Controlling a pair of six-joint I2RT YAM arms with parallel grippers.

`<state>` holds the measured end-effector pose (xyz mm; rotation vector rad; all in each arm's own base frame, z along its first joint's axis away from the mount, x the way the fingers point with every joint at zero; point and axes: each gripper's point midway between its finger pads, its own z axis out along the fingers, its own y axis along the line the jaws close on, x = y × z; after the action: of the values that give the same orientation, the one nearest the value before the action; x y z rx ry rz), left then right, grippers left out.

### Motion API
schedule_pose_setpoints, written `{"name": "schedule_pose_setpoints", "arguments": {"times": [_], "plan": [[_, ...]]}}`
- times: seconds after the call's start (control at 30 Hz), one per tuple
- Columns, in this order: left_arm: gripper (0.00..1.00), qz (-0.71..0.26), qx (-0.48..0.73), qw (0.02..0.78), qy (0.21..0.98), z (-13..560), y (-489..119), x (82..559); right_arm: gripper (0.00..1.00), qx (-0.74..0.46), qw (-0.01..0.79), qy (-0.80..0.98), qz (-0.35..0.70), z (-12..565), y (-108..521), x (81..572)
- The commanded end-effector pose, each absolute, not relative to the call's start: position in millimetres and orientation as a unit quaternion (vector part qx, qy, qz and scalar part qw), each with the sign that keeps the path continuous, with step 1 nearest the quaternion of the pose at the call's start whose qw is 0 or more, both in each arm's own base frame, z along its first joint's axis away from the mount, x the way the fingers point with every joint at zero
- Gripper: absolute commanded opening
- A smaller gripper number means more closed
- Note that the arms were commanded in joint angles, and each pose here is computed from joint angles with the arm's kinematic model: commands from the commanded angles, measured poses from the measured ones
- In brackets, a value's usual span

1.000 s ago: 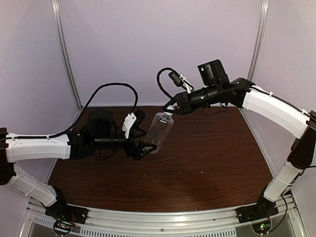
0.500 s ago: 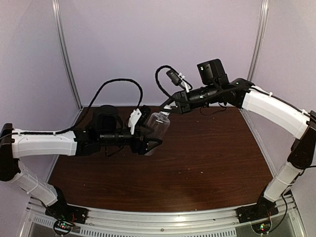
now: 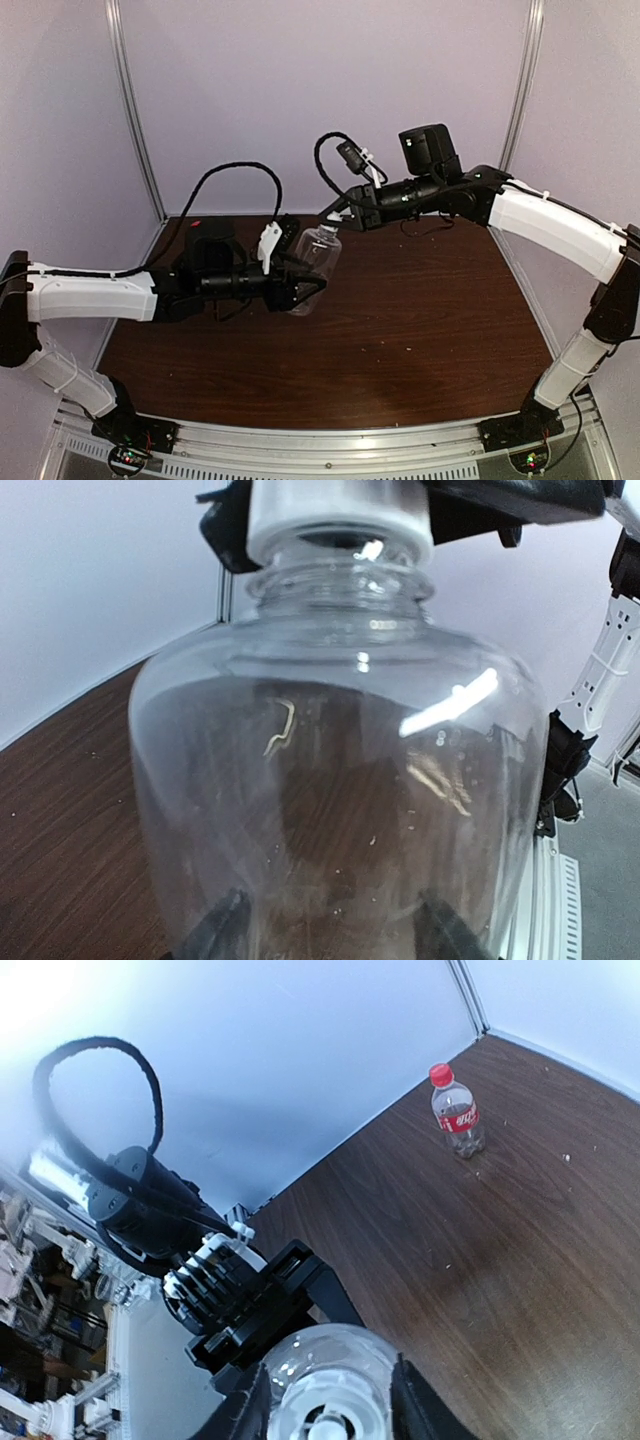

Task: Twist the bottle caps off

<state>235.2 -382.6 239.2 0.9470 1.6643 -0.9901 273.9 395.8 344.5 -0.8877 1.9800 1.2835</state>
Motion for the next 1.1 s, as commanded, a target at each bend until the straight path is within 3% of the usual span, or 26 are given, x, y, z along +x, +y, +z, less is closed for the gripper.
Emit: {"name": "schedule_pose_setpoints", "arguments": {"times": [0.0,0.17,0.4,0.97,1.07], "plan": [[0.4,-0.437,0.349,0.521,0.645,274,-378,236,0.58,-0.309,0.35,0.727,0.504,372,393,274],[0.37,-0.45,0.327,0.528,0.641,274,-373,235,0.77,-0.287,0.385,0.718,0.504,377,396,273],[0.36,-0.47,0.313,0.524,0.638,275,-376,235,0.77,-0.256,0.412,0.713,0.506,375,409,275],[0.35,-0.476,0.316,0.519,0.635,272,-376,231,0.2,-0.251,0.418,0.715,0.501,366,422,281],[0.33,-0.48,0.318,0.52,0.63,275,-374,227,0.05,-0.255,0.422,0.714,0.497,363,420,281]]}}
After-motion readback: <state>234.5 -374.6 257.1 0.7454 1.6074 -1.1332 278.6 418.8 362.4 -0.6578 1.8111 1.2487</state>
